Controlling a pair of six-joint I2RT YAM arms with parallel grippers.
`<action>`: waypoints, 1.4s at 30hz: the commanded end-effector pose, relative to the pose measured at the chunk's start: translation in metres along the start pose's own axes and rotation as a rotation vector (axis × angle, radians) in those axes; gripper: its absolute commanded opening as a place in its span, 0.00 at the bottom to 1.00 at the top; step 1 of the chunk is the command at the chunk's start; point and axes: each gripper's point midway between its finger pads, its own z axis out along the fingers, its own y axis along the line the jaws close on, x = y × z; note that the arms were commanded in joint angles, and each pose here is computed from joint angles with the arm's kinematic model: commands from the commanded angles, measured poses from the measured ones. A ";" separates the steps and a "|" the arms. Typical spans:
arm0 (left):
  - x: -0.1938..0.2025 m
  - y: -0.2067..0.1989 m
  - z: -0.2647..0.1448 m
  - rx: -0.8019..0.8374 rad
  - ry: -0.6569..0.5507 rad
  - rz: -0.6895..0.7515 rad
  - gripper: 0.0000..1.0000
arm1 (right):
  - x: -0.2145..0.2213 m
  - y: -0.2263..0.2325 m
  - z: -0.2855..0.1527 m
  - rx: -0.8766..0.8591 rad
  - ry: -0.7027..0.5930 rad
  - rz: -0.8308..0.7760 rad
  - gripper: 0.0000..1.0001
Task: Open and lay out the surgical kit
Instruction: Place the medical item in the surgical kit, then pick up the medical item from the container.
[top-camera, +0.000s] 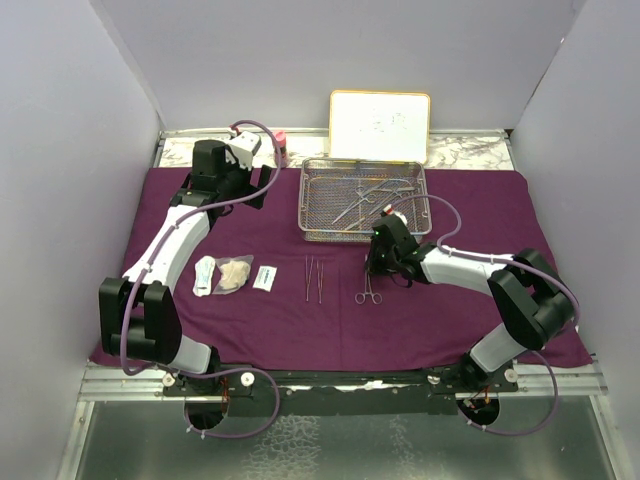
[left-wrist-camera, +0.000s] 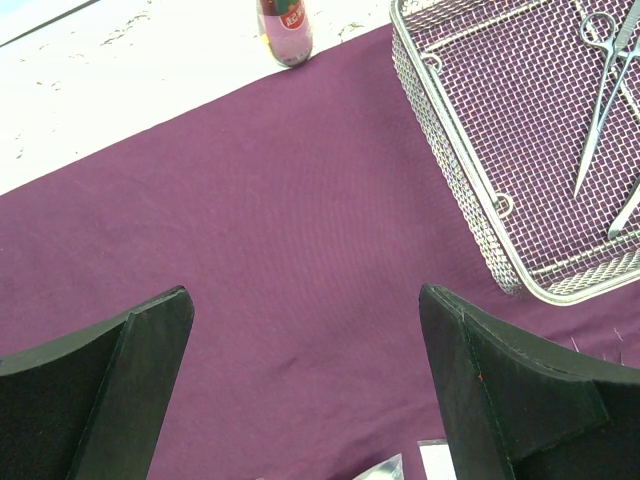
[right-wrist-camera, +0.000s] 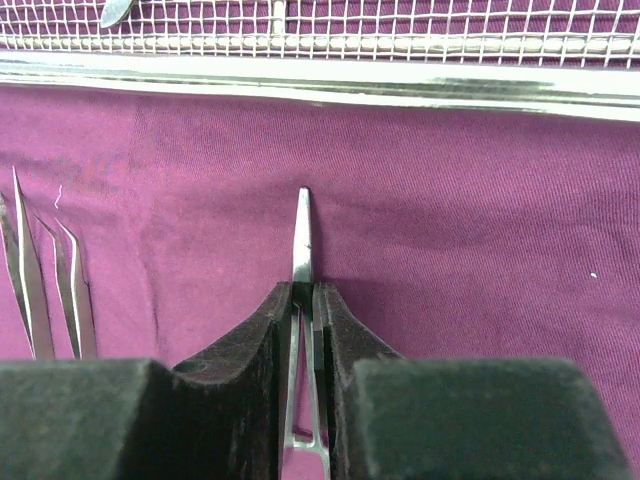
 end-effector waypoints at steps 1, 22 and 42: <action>-0.012 -0.003 -0.007 0.015 -0.053 0.002 0.99 | 0.005 -0.008 0.005 0.030 -0.005 -0.022 0.16; -0.010 -0.002 -0.003 0.012 -0.043 0.001 0.99 | -0.034 0.068 -0.042 -0.363 -0.092 -0.336 0.34; -0.012 0.001 -0.003 0.000 -0.049 0.028 0.99 | -0.127 0.069 -0.100 -0.330 -0.335 -0.861 0.29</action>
